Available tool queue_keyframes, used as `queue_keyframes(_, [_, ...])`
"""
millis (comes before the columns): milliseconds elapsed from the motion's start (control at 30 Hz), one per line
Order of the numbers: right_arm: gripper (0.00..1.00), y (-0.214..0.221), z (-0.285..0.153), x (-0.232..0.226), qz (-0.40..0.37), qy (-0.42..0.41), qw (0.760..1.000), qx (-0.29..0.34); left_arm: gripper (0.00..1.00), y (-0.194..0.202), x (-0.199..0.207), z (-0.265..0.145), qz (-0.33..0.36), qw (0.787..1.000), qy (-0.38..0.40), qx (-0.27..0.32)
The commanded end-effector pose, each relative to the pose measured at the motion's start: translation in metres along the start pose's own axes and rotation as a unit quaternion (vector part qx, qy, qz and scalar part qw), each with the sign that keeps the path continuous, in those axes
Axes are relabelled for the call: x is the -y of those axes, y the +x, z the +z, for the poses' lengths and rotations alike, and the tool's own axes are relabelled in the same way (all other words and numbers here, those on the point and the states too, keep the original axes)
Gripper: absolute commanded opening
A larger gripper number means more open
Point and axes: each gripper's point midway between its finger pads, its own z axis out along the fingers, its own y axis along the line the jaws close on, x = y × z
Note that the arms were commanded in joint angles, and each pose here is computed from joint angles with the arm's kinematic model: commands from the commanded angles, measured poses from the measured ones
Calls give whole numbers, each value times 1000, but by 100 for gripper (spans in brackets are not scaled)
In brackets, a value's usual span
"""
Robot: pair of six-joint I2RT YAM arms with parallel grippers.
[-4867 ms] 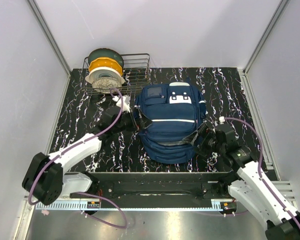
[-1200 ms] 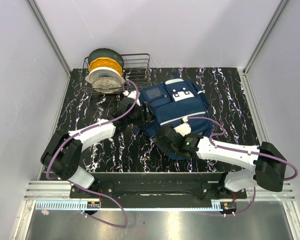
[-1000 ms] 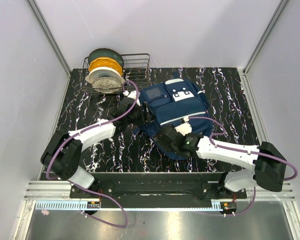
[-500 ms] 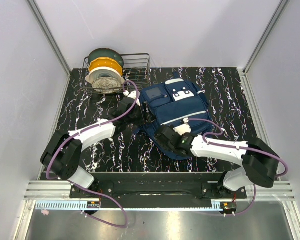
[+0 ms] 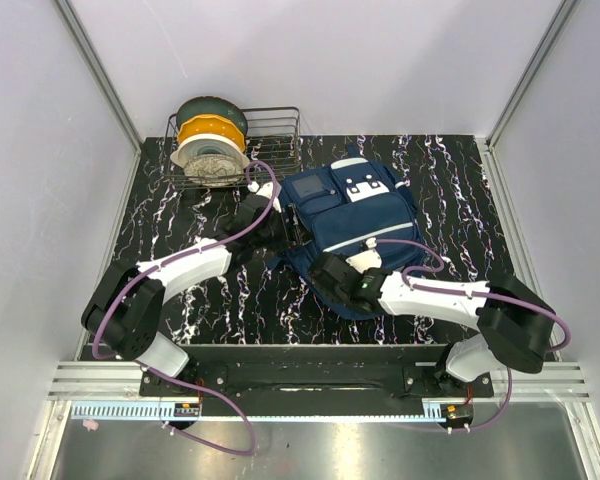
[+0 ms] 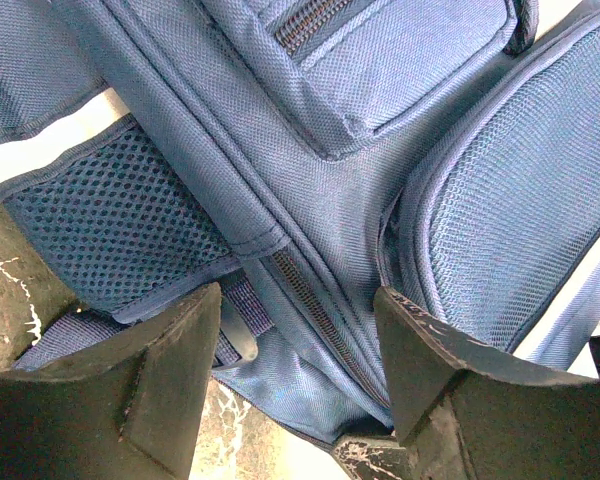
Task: Pack the student bag
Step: Zip the student bag at the center of the board.
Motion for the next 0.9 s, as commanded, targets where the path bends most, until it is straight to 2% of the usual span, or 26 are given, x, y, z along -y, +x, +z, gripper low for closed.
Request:
queue_keyframes(0, [9, -29, 1, -1, 11, -10, 998, 59, 66, -24, 22, -7, 3, 999, 33, 31])
queue_keyframes(67, [6, -32, 0, 0, 10, -11, 998, 64, 66, -23, 22, -6, 2, 999, 33, 29])
queue_keyframes(100, [0, -33, -1, -1, 11, -14, 998, 65, 66, -22, 22, -7, 1, 999, 34, 28])
queue_keyframes(200, [0, -37, -6, -5, -4, -23, 997, 70, 64, -23, 22, -7, 0, 999, 35, 30])
queue_keyframes(267, [0, -39, -15, -13, -39, -36, 996, 67, 62, -24, 23, -6, 0, 999, 38, 32])
queue_keyframes(433, [0, -37, -45, -29, -127, -88, 987, 31, 45, -25, 21, -2, 6, 999, 33, 29])
queue_keyframes(467, [0, -37, -50, -30, -138, -94, 986, 24, 46, -27, 22, -2, 8, 999, 34, 31])
queue_keyframes(533, [0, -35, -60, -24, -165, -94, 982, 5, 54, -29, 20, 0, 7, 999, 32, 31])
queue_keyframes(567, [0, -34, -63, -21, -172, -92, 981, -1, 67, -28, 20, 0, 7, 999, 34, 28])
queue_keyframes(700, [0, -34, -70, -6, -182, -79, 980, -16, 76, -25, 22, 0, 3, 999, 41, 19])
queue_keyframes(867, [0, -34, -71, -8, -179, -87, 980, -16, 75, -17, 21, 8, -17, 998, 51, 10])
